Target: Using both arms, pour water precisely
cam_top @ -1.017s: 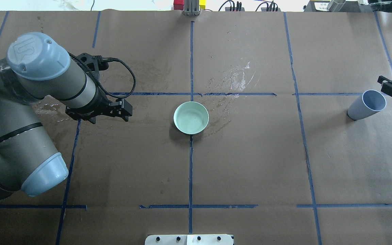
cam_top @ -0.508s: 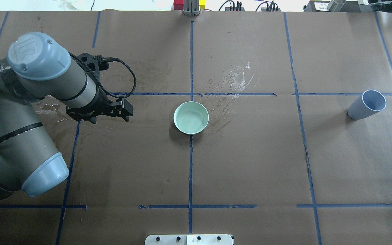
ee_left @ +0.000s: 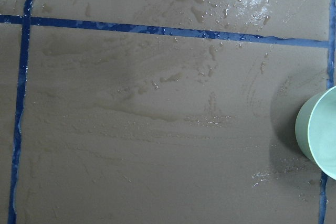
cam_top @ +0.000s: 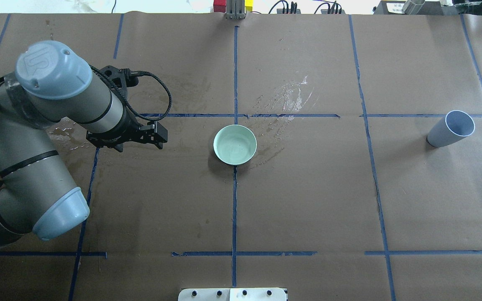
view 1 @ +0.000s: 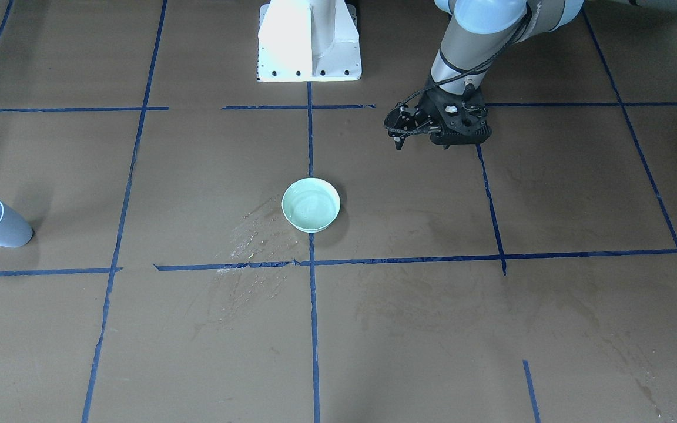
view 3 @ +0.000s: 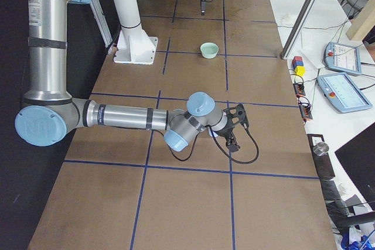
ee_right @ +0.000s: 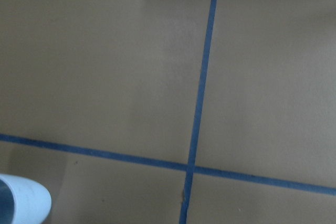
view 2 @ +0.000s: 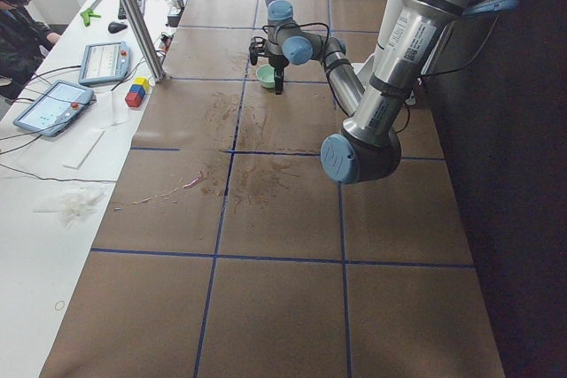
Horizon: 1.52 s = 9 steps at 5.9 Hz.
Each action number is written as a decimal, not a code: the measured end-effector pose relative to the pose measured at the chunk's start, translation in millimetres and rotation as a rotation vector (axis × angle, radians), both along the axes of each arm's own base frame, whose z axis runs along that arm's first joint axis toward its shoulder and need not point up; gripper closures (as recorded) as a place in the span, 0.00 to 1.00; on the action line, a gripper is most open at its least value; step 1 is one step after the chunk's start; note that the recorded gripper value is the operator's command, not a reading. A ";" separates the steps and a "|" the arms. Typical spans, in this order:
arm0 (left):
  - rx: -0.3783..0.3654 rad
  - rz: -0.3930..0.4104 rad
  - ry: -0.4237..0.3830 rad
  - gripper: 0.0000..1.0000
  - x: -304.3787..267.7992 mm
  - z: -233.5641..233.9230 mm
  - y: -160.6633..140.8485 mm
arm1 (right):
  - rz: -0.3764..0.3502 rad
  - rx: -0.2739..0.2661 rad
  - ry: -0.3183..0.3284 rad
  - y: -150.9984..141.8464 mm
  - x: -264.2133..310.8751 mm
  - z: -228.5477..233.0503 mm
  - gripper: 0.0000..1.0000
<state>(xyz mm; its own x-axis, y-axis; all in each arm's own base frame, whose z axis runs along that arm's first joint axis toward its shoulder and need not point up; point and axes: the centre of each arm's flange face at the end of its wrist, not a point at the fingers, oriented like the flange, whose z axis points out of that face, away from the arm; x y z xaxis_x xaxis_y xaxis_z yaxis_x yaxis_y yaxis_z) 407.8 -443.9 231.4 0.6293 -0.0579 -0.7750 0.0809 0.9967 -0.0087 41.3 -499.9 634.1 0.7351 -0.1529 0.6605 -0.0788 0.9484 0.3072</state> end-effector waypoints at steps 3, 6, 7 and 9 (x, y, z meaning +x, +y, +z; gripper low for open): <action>0.004 -0.045 0.007 0.00 50.6 -10.4 -12.1 | -0.207 -0.150 0.013 -4.0 39.6 14.4 0.00; -0.048 -0.143 0.061 0.03 128.5 -13.1 -30.4 | -0.216 -0.186 0.006 5.3 42.9 24.2 0.00; -0.063 -0.155 0.063 0.06 138.5 -14.2 -30.8 | -0.217 -0.187 0.006 6.2 42.9 25.1 0.00; -0.086 -0.161 0.090 0.18 163.7 -5.7 -26.5 | -0.218 -0.191 0.006 8.6 42.8 27.3 0.00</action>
<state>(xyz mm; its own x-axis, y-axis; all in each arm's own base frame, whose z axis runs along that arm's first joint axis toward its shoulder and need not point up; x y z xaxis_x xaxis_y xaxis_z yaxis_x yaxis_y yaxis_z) 571.6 -470.4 225.7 0.5353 -0.2208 -0.8153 0.2345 0.9661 -0.1077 84.1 -491.4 661.4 0.7023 -0.1809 0.6885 0.1341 0.9835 0.1217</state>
